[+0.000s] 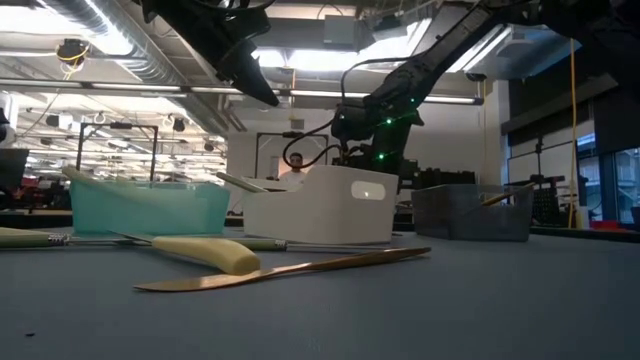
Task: Sort silverware by color (type)
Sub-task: Put the top gold table knife into the black bin
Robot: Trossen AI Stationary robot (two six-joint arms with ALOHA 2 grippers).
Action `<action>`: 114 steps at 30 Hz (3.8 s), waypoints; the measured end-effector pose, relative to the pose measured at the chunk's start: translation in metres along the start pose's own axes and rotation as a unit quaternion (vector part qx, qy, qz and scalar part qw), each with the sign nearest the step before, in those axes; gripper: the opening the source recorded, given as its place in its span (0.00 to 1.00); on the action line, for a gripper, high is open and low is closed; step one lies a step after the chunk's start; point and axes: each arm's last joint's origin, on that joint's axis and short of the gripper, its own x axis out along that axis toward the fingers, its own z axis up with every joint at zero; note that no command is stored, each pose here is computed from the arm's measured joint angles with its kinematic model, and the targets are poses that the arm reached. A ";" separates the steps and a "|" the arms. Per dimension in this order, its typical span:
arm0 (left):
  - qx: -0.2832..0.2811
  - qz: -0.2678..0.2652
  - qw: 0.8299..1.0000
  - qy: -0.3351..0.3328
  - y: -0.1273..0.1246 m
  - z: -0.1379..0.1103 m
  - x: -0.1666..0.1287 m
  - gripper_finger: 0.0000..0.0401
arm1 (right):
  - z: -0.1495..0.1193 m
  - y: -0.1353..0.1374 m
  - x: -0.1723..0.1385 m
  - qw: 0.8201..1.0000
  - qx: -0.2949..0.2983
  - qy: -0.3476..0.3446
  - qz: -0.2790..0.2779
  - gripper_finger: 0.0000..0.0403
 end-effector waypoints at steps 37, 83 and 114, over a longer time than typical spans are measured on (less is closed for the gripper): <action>-0.005 -0.009 1.000 -0.004 -0.005 0.001 -0.001 0.23 | 0.052 -0.011 -0.156 0.997 0.049 0.052 0.004 0.03; -0.006 -0.024 1.000 0.007 -0.006 -0.001 -0.001 0.23 | -0.136 0.011 -0.185 0.940 0.282 0.194 0.010 0.03; -0.006 -0.024 1.000 0.006 -0.006 -0.001 -0.001 0.23 | -0.117 -0.043 -0.121 0.929 0.317 0.186 0.033 0.03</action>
